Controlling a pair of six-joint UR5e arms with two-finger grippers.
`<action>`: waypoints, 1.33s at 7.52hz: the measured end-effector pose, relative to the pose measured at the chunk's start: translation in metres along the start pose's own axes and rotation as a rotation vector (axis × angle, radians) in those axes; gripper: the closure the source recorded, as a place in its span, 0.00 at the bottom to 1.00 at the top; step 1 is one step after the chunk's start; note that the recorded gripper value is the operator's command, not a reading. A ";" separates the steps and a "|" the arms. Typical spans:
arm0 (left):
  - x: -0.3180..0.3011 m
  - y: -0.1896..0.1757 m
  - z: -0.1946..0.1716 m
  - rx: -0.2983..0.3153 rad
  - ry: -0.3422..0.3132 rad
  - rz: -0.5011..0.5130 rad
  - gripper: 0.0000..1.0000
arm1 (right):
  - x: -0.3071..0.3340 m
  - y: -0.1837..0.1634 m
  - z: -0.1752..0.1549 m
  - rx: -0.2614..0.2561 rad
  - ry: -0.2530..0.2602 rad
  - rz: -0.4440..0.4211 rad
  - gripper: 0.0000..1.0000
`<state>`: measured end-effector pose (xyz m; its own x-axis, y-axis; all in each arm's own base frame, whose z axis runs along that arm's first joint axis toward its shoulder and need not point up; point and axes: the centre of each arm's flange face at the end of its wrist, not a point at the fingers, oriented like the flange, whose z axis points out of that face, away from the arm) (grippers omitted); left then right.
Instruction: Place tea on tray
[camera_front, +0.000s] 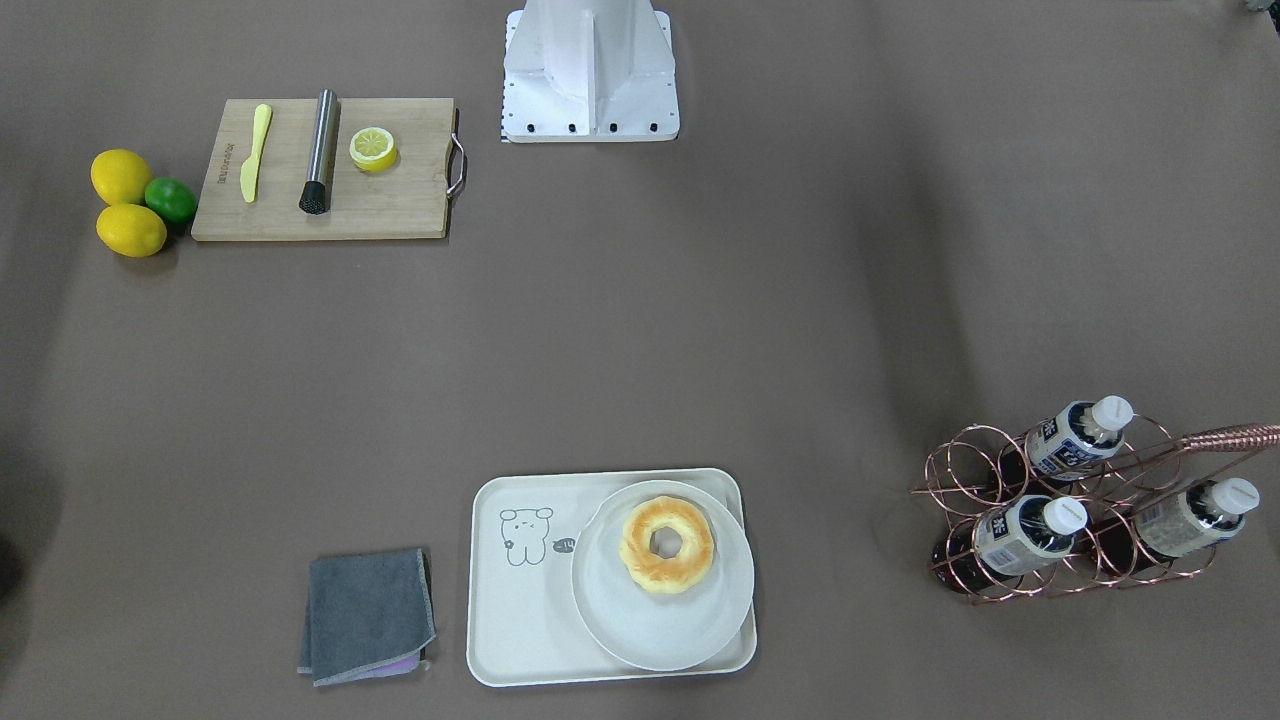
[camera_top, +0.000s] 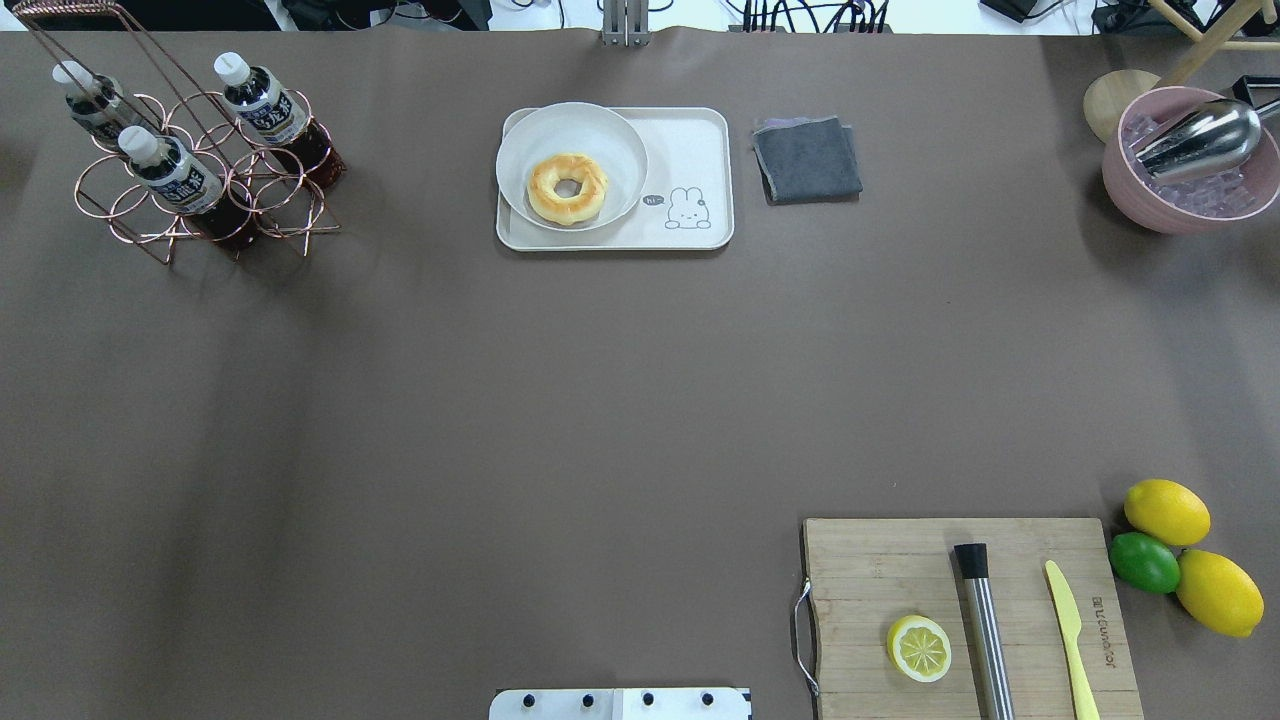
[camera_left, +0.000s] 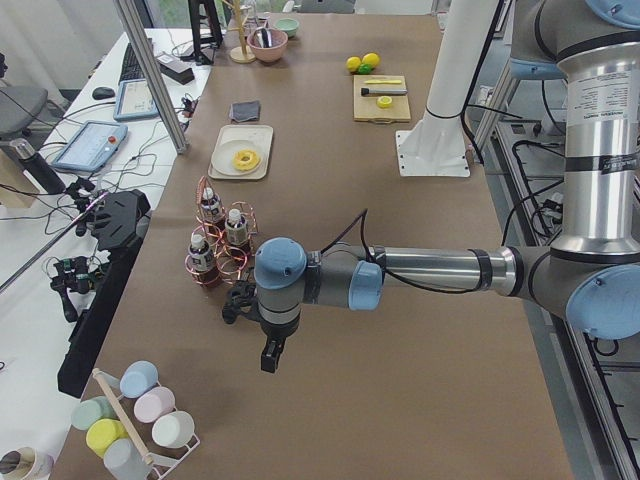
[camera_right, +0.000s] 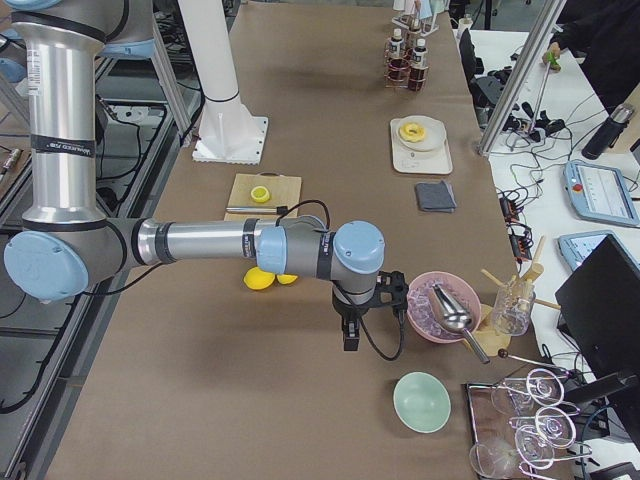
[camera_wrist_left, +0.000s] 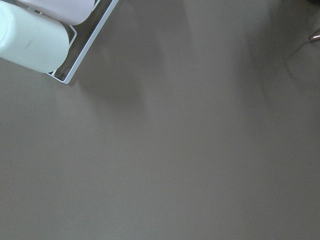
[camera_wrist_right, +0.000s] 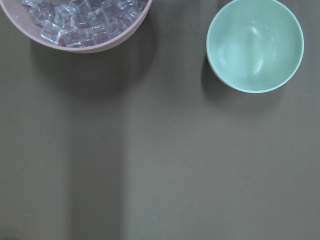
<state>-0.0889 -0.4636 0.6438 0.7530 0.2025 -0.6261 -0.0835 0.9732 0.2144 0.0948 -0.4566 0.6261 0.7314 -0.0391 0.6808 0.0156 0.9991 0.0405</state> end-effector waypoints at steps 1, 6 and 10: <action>0.001 0.000 0.001 -0.002 0.001 0.002 0.02 | 0.000 0.000 0.000 0.000 0.000 0.000 0.00; 0.073 -0.024 -0.030 0.059 0.003 0.050 0.02 | 0.000 0.001 0.000 0.000 0.001 0.004 0.00; 0.137 -0.043 -0.078 0.235 0.035 0.087 0.02 | 0.001 0.001 0.001 -0.003 0.003 0.008 0.00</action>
<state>-0.0328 -0.4695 0.4900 0.7261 0.2919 -0.6225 0.0100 0.9008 0.4341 0.0950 -0.4558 0.6277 0.7335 -0.0308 0.6790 0.0113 0.9994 0.0331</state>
